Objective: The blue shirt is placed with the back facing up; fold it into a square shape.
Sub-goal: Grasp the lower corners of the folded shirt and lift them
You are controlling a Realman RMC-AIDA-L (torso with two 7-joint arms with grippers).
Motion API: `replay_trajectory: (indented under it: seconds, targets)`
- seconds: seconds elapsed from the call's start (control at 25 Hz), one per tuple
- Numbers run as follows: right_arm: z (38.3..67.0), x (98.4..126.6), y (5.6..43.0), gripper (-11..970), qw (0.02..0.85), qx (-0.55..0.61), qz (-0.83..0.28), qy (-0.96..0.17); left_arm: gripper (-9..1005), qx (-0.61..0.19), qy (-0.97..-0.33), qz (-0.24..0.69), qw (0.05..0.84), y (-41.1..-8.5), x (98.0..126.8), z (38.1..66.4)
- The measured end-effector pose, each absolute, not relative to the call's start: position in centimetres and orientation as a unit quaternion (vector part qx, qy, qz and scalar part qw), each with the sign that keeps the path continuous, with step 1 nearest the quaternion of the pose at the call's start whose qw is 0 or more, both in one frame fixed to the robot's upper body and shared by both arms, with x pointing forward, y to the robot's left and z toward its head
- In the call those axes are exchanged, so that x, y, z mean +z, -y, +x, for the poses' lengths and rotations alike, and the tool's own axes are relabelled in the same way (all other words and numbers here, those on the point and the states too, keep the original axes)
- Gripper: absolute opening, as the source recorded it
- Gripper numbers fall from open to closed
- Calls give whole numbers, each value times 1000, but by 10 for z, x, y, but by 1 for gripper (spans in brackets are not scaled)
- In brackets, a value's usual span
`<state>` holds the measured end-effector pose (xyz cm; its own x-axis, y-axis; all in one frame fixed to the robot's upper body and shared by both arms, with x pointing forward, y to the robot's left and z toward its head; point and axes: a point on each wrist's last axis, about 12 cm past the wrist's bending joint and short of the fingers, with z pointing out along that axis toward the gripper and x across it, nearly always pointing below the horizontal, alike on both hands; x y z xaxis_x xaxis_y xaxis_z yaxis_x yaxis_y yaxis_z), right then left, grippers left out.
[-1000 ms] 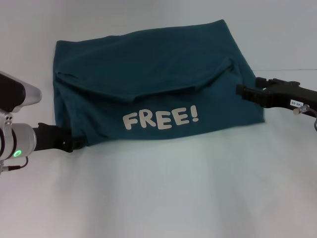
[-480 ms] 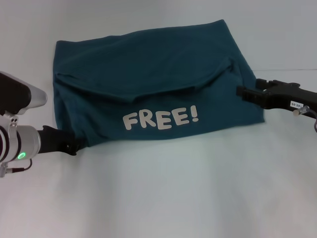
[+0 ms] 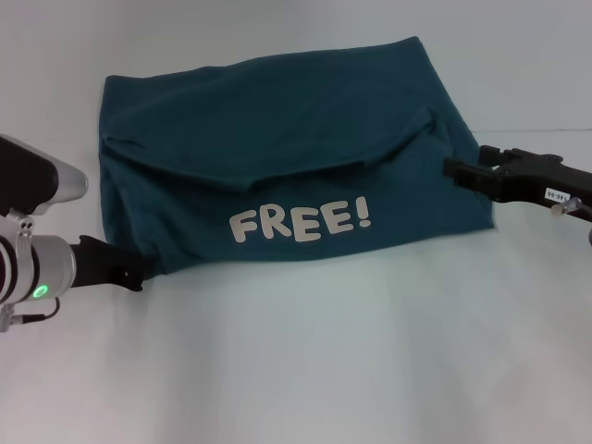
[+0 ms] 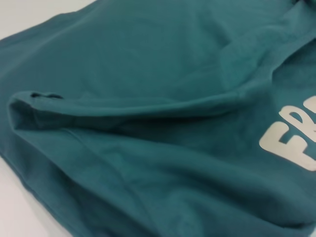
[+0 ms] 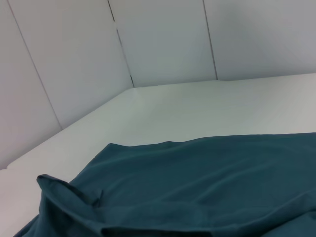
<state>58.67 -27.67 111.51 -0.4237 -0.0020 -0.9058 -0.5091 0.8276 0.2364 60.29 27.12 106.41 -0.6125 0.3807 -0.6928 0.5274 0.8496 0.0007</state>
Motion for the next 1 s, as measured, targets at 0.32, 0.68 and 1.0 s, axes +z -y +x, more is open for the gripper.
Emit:
replay_trajectory:
  seconds: [0.32, 0.68, 1.0]
  targets:
    - [586, 1121, 282, 702, 517, 242, -156, -806, 50, -113, -893, 261, 348, -269, 1066, 601]
    - [586, 1145, 305, 644, 466, 161, -102, -864, 49, -119, -889, 270, 349, -271, 1074, 600]
    - [597, 1139, 306, 632, 412, 110, -72, -902, 48, -117, -888, 277, 349, -270, 1073, 599]
